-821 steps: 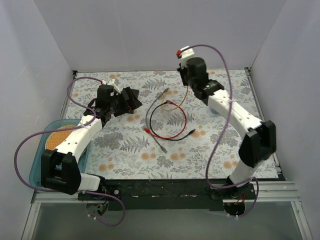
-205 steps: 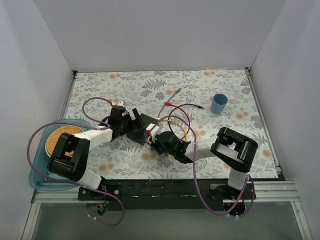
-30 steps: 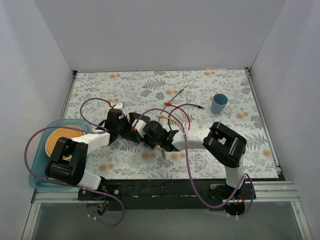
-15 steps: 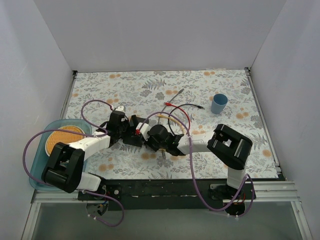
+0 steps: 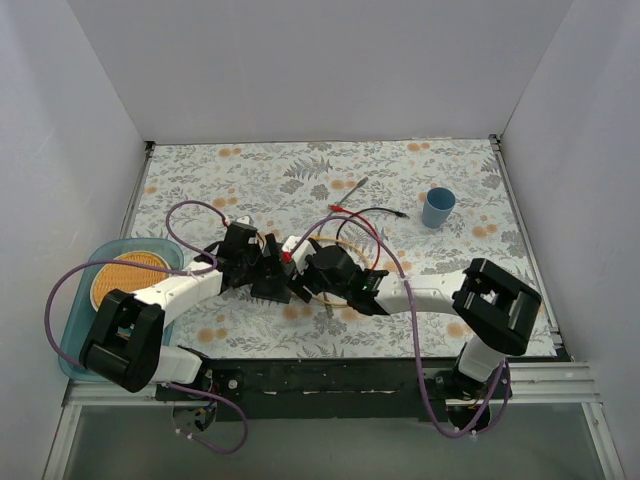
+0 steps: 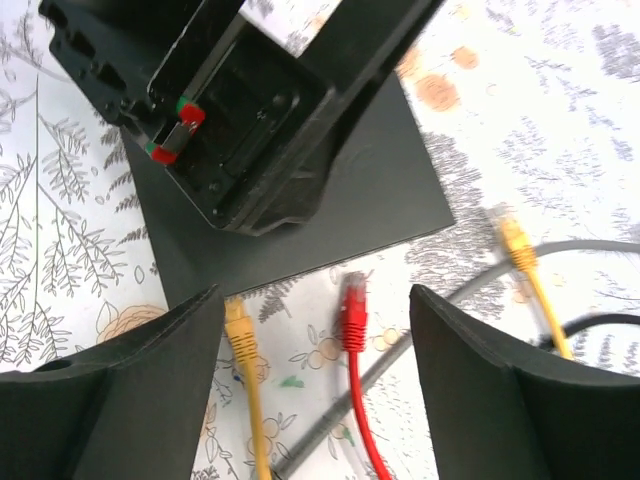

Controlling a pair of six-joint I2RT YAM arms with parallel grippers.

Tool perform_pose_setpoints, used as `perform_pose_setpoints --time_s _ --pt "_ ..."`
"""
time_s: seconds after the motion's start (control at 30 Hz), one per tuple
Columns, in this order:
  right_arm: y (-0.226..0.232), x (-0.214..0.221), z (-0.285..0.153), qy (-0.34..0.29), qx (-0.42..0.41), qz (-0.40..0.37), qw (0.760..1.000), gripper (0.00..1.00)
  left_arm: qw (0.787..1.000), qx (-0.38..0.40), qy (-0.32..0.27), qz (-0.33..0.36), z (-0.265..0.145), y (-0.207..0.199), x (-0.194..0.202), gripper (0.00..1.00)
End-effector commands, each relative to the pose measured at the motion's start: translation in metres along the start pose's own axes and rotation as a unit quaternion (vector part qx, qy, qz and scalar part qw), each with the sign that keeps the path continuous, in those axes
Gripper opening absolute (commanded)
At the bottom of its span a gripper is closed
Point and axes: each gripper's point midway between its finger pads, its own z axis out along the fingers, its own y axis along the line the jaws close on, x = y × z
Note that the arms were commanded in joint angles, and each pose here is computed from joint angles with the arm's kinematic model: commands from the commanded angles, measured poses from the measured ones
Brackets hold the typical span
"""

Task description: Insert the plug into the switch port

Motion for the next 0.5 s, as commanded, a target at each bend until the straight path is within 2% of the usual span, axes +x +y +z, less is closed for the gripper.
perform_pose_setpoints --time_s 0.0,0.27,0.47 --pt "-0.030 -0.019 -0.014 -0.032 0.042 0.014 0.999 0.75 0.999 -0.010 -0.036 -0.008 -0.011 -0.005 -0.022 0.98" --pt "-0.054 -0.002 -0.013 -0.008 0.011 0.050 0.999 0.69 0.999 -0.018 -0.048 0.006 -0.020 -0.001 -0.030 0.98" --pt "-0.040 0.016 -0.005 0.022 -0.058 0.054 0.997 0.62 0.999 -0.018 -0.048 0.012 -0.022 -0.001 -0.031 0.98"
